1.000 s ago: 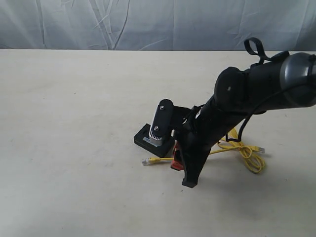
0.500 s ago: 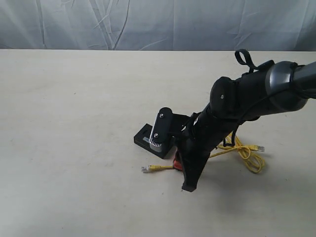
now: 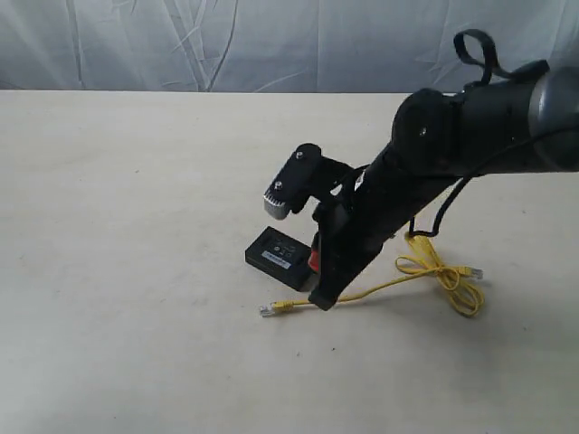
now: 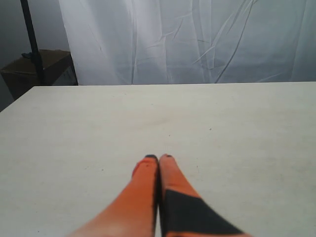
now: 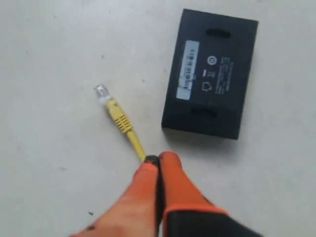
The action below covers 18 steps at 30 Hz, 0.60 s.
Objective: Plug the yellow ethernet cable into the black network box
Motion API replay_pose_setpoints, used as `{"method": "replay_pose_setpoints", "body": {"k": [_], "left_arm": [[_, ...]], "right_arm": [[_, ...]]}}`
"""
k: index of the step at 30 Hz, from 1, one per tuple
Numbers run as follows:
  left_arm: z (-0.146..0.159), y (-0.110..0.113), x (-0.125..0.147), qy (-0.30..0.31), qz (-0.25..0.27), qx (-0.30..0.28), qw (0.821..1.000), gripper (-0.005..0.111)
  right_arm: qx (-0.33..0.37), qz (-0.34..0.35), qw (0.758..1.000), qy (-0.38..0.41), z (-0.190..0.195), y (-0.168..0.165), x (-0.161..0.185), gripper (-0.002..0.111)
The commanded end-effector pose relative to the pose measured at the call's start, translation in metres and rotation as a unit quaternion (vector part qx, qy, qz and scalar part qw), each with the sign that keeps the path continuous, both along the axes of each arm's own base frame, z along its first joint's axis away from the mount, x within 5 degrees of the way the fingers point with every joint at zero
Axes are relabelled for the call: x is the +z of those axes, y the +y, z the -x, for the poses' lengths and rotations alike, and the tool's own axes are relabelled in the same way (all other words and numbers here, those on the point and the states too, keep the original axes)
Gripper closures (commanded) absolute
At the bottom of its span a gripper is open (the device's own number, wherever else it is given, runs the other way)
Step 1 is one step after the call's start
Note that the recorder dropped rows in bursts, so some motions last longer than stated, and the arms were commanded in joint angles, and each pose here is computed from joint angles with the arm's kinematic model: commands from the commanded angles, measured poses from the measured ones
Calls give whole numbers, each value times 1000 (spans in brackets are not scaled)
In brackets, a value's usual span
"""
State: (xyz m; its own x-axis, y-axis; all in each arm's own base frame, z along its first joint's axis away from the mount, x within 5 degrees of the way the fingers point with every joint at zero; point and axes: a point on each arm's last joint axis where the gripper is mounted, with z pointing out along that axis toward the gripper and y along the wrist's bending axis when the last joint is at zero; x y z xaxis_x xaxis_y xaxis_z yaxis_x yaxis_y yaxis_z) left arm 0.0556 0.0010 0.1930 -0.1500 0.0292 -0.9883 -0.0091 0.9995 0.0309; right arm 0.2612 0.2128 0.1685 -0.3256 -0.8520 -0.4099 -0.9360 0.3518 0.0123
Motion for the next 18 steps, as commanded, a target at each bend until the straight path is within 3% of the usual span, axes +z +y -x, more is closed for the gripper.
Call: {"method": "replay_pose_setpoints", "body": {"k": [1, 7, 12, 18], "left_arm": [[0, -1, -2, 1, 0, -5, 1000, 107], [0, -1, -2, 1, 0, -5, 1000, 107], [0, -1, -2, 1, 0, -5, 1000, 107], [0, -1, -2, 1, 0, -5, 1000, 107]], "right_arm": [[-40, 5, 999, -16, -8, -1, 8, 108], [-163, -38, 984, -58, -33, 7, -18, 108], [-204, -46, 975, -73, -43, 9, -39, 108], [-204, -26, 978, -48, -41, 8, -52, 109]]}}
